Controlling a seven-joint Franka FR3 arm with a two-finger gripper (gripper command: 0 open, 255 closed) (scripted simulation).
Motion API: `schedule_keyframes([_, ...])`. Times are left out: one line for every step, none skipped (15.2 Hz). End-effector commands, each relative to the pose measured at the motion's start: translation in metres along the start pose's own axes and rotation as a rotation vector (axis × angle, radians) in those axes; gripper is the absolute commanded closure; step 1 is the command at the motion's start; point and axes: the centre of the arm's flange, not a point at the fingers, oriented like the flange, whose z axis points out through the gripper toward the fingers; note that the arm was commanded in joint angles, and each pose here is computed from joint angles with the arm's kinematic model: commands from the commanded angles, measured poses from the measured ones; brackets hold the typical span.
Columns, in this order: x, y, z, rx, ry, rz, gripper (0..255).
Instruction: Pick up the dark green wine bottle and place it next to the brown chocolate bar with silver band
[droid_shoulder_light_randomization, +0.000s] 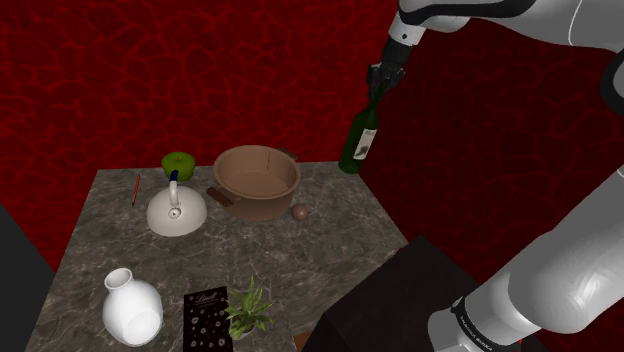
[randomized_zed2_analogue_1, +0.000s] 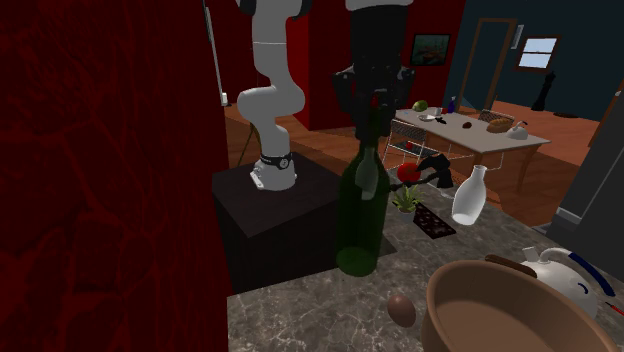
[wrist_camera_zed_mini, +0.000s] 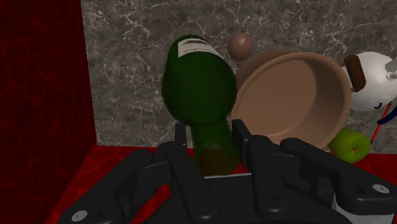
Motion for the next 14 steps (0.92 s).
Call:
schedule_keyframes([0.0, 0.0, -0.011, 0.0, 0.0, 0.0, 255])
schedule_keyframes([0.001, 0.0, -0.016, 0.0, 0.0, 0.0, 255])
schedule_keyframes([0.001, 0.0, -0.022, 0.0, 0.0, 0.0, 255])
schedule_keyframes([0.002, 0.0, -0.027, 0.0, 0.0, 0.0, 255])
schedule_keyframes([0.002, 0.0, -0.032, 0.0, 0.0, 0.0, 255])
schedule_keyframes([0.003, 0.0, -0.037, 0.0, 0.0, 0.0, 255])
schedule_keyframes([0.003, 0.0, -0.043, 0.0, 0.0, 0.0, 255])
schedule_keyframes([0.004, 0.0, -0.048, 0.0, 0.0, 0.0, 255])
schedule_keyframes([0.004, 0.0, -0.053, 0.0, 0.0, 0.0, 255])
schedule_keyframes([0.005, 0.0, -0.059, 0.0, 0.0, 0.0, 255])
schedule_keyframes([0.005, 0.0, -0.064, 0.0, 0.0, 0.0, 255])
schedule_keyframes([0.006, 0.0, -0.069, 0.0, 0.0, 0.0, 255])
schedule_keyframes([0.006, 0.0, -0.074, 0.0, 0.0, 0.0, 255])
schedule_keyframes([0.007, 0.0, -0.08, 0.0, 0.0, 0.0, 255])
